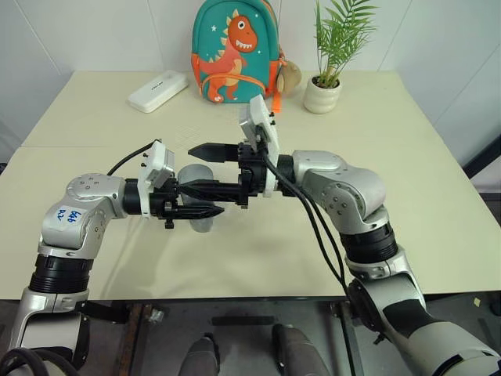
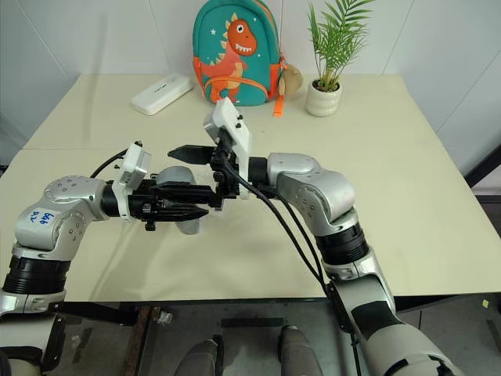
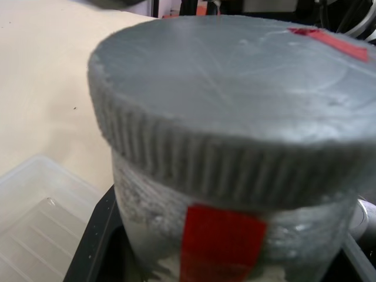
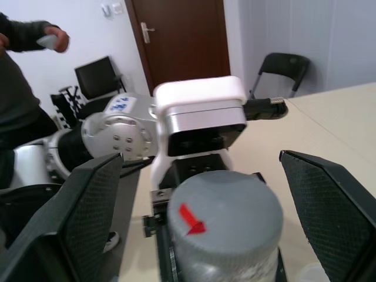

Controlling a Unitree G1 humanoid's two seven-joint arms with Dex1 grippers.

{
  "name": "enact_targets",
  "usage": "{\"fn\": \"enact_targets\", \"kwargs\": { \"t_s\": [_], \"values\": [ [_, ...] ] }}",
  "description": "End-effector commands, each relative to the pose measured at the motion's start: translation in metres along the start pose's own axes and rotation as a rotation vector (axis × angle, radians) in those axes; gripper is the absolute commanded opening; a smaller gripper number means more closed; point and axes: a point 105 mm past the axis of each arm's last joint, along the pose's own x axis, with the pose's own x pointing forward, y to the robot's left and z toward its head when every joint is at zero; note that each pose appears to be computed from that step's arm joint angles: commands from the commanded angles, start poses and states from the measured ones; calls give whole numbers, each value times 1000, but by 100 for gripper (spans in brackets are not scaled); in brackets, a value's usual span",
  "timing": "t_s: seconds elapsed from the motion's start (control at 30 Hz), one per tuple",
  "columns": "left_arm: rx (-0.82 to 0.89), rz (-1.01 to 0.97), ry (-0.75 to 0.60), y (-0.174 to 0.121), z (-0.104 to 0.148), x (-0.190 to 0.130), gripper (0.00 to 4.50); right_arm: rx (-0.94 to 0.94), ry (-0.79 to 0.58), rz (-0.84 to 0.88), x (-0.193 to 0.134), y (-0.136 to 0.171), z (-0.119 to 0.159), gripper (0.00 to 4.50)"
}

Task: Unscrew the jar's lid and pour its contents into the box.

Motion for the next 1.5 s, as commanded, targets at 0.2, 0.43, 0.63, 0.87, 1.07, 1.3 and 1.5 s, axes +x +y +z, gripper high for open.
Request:
{"fn": "enact_targets", "kwargs": {
  "t_s": [0.2,0.43,0.63,0.87,1.07,1.3,1.5],
  "values": [
    [41,-8,-21,-1,12,-1,199,-63,3,-42,4,-13,4,448],
    [51,-10,-29,0,14,1,199,-65,13,-64,0,-19,0,448],
    [61,-8,-35,1,16,1,199,-46,32,-164,-39,-40,-6,448],
    [63,3,-33,1,15,-2,199,-29,36,-160,-79,-36,-5,448],
    [62,9,-31,1,14,-4,199,-3,25,-130,-89,-31,0,448],
    [59,13,-29,2,14,-4,199,18,-36,4,-60,-4,11,448],
    [65,15,-27,4,15,-4,199,7,-17,7,-20,4,12,448]
  ]
}}
